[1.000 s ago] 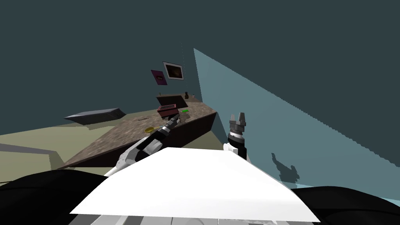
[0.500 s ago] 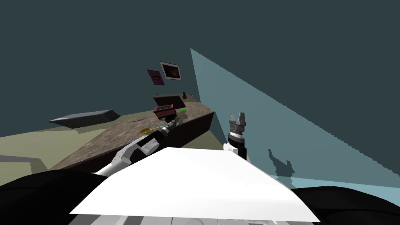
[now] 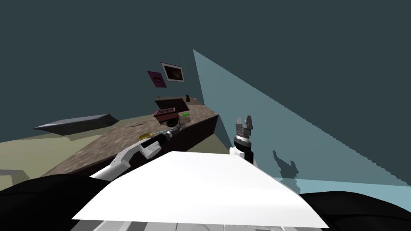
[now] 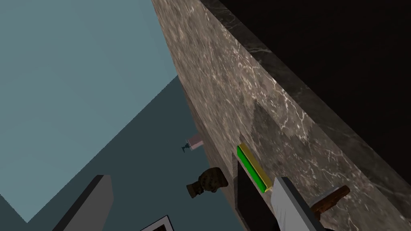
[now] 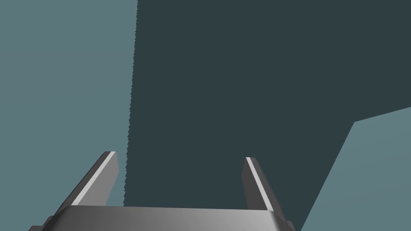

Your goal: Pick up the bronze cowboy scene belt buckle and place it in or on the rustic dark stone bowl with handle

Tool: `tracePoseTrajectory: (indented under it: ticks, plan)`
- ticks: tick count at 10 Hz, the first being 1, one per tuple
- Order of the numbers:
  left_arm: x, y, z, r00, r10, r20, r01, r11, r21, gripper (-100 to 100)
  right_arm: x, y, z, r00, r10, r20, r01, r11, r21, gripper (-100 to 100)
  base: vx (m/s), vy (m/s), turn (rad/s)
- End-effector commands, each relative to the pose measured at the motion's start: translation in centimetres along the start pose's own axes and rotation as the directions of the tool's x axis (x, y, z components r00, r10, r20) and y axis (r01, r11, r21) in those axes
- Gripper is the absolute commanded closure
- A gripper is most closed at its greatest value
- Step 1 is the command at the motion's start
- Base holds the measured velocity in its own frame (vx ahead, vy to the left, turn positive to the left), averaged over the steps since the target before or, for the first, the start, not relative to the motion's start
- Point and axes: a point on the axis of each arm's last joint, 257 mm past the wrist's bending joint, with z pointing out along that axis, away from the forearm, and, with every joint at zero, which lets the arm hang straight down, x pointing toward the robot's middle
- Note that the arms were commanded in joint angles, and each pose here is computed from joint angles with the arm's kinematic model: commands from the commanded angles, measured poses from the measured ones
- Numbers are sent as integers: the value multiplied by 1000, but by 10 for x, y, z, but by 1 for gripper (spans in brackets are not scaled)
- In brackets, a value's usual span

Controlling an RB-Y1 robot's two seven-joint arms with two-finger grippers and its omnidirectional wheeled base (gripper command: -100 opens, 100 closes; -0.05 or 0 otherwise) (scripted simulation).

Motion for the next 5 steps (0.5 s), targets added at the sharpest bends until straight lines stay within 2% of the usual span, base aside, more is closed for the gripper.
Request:
tracePoseTrajectory:
  ticks: [1, 2, 3, 4, 5]
  plan:
    - [-6, 23, -2, 1000, 18, -16, -19, 997, -80, -100, 0, 0, 0, 1000, 0, 0, 0, 1000, 0, 0, 36, -42, -73]
    - [-5, 28, -3, 1000, 18, -17, -20, 995, -100, -100, 0, 0, 0, 1000, 0, 0, 0, 1000, 0, 0, 32, -34, -37]
    - [-12, 46, -6, 999, 33, -29, -37, 986, -163, -100, 0, 0, 0, 1000, 0, 0, 0, 1000, 0, 0, 36, -44, -62]
    - [-11, 50, -7, 999, 33, -30, -38, 983, -180, -100, 0, 0, 0, 1000, 0, 0, 0, 1000, 0, 0, 29, -33, -32]
    - [-19, 66, -12, 998, 47, -40, -55, 971, -233, -100, 0, 0, 0, 1000, 0, 0, 0, 1000, 0, 0, 36, -42, -69]
